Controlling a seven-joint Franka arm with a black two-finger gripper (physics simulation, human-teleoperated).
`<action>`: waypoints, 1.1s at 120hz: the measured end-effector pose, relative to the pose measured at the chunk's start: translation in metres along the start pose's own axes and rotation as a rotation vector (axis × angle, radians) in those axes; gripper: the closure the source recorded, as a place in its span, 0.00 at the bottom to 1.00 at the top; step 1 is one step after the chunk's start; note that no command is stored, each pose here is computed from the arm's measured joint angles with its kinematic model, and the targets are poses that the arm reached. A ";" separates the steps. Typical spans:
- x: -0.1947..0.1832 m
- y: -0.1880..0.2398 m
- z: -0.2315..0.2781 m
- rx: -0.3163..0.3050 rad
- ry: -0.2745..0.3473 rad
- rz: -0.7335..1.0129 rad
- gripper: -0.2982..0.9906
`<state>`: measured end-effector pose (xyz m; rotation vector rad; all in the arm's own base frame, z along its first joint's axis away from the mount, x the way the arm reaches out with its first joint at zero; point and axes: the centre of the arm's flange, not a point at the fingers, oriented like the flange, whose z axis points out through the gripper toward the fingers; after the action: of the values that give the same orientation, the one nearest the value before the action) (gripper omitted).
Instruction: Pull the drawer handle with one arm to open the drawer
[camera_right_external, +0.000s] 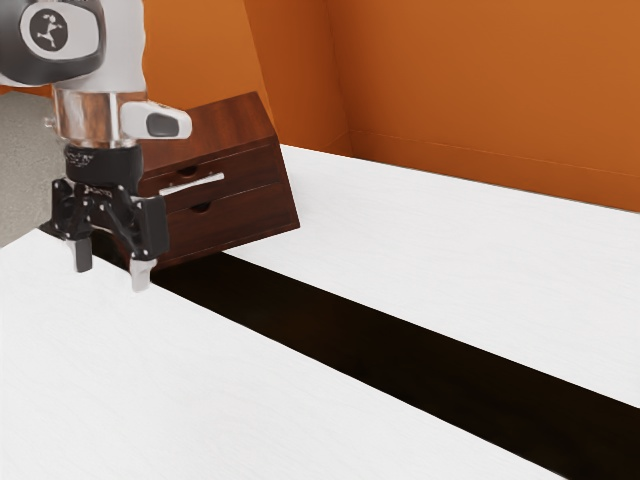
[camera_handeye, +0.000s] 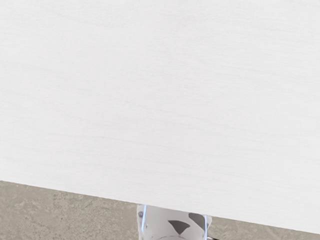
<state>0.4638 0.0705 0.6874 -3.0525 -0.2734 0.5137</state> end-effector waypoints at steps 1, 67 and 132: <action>0.002 -0.001 -0.001 -0.001 0.014 -0.003 0.23; -0.033 0.003 -0.119 -0.021 0.524 -0.021 0.23; 0.052 -0.094 -0.087 0.085 0.531 0.110 0.23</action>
<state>0.5244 0.1717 0.7584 -2.9839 -0.0605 -0.2819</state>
